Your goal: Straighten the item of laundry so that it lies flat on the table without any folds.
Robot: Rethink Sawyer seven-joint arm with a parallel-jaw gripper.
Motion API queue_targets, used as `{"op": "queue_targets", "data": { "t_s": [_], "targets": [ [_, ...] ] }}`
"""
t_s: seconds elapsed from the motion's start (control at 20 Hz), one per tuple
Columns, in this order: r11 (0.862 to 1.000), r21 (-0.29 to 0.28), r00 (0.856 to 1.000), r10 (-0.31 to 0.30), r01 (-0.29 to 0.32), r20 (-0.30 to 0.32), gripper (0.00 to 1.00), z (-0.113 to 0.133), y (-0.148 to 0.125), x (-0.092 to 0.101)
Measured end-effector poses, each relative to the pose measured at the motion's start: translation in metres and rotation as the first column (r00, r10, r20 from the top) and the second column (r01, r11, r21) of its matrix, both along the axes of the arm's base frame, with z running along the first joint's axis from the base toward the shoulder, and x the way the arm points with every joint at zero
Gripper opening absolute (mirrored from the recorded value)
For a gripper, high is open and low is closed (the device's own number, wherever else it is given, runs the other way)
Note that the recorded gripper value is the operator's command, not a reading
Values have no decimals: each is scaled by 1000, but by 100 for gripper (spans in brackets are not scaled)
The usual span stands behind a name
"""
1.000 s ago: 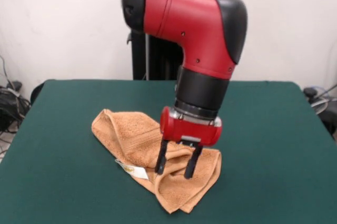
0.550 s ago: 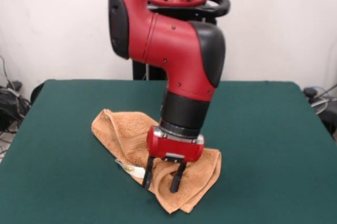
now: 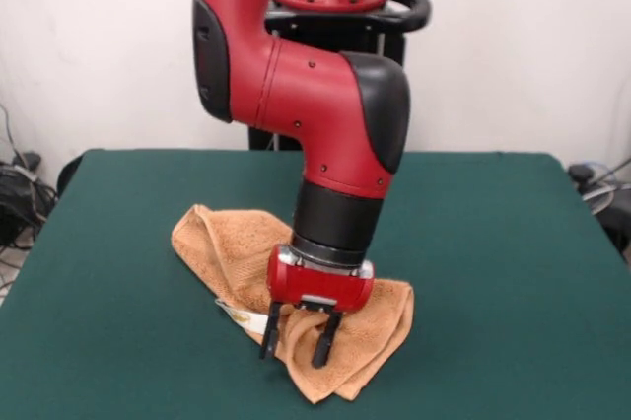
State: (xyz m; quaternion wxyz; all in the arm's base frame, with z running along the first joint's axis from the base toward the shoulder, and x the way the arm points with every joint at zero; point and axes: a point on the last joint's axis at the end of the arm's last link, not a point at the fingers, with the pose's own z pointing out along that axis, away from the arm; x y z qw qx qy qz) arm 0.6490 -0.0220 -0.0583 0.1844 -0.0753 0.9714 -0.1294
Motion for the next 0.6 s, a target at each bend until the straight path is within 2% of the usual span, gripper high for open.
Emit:
{"op": "queue_targets", "data": {
  "t_s": [0.15, 0.2, 0.35, 0.4, 0.6],
  "targets": [
    [999, 30, 999, -30, 31, -31, 100, 2, -1, 2],
    [998, 42, 998, -41, 43, -44, 0, 2, -1, 2],
    [994, 71, 992, -77, 84, -105, 0, 5, 1, 2],
    [991, 78, 983, -95, 108, -158, 0, 11, 3, 0],
    [988, 85, 965, -104, 127, -240, 0, 27, 14, -3]
  ]
}}
